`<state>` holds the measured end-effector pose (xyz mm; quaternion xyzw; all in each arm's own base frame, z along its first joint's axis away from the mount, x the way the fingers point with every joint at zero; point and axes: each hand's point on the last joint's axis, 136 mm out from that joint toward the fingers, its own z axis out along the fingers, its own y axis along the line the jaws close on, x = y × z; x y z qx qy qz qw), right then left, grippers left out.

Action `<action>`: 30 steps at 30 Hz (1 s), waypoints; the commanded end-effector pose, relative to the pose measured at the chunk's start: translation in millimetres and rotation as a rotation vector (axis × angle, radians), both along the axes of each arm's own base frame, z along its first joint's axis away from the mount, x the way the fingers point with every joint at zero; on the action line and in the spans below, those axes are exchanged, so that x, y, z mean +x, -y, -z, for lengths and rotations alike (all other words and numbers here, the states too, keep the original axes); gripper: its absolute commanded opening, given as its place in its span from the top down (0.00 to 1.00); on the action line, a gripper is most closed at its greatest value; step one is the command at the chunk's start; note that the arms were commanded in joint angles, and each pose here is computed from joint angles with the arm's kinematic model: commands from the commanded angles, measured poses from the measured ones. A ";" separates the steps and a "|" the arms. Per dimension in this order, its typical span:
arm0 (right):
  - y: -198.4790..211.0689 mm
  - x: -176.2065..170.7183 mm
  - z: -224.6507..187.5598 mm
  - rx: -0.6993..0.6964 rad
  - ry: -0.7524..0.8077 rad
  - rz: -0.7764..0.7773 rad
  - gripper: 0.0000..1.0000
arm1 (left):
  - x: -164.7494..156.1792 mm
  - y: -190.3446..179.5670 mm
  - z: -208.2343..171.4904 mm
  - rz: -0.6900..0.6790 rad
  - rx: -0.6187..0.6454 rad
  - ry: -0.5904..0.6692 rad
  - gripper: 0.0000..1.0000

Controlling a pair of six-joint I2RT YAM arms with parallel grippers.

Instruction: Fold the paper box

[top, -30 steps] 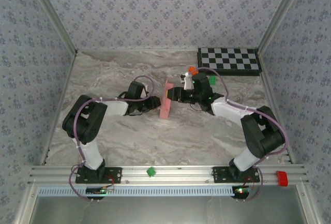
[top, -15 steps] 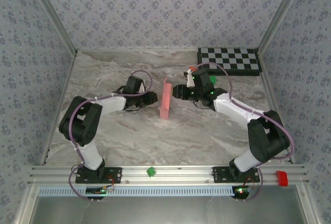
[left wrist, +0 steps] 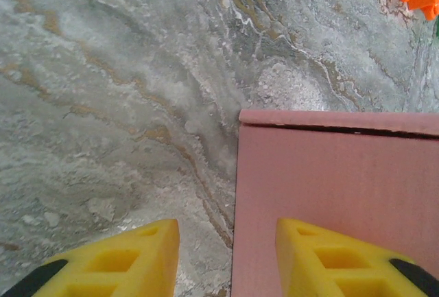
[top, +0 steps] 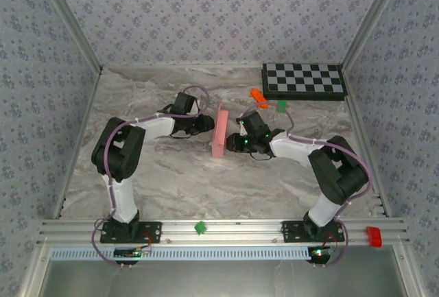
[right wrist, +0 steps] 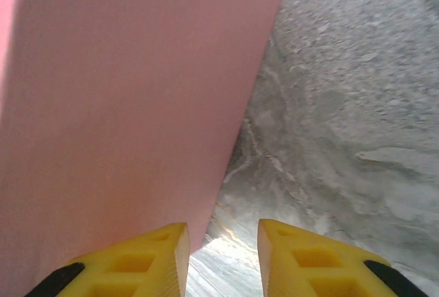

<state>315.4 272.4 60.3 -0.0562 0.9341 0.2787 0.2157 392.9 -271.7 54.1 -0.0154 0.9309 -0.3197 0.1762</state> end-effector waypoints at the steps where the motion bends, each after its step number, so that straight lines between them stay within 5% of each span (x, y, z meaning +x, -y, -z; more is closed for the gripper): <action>1: -14.1 3.4 0.0 0.046 0.009 0.005 0.67 | 6.5 6.3 -8.8 0.045 -0.027 0.007 0.59; 14: -25.3 5.2 -5.8 0.080 0.027 0.005 0.66 | 22.0 -25.9 -41.7 -0.009 0.076 0.088 0.58; 22: 32.2 5.2 -10.8 -0.042 0.073 0.080 0.61 | 14.3 -52.3 -98.2 -0.053 0.258 0.253 0.52; 30: 85.7 2.7 -12.4 -0.108 0.076 0.161 0.60 | -12.1 -22.3 -135.7 0.104 0.358 0.407 0.40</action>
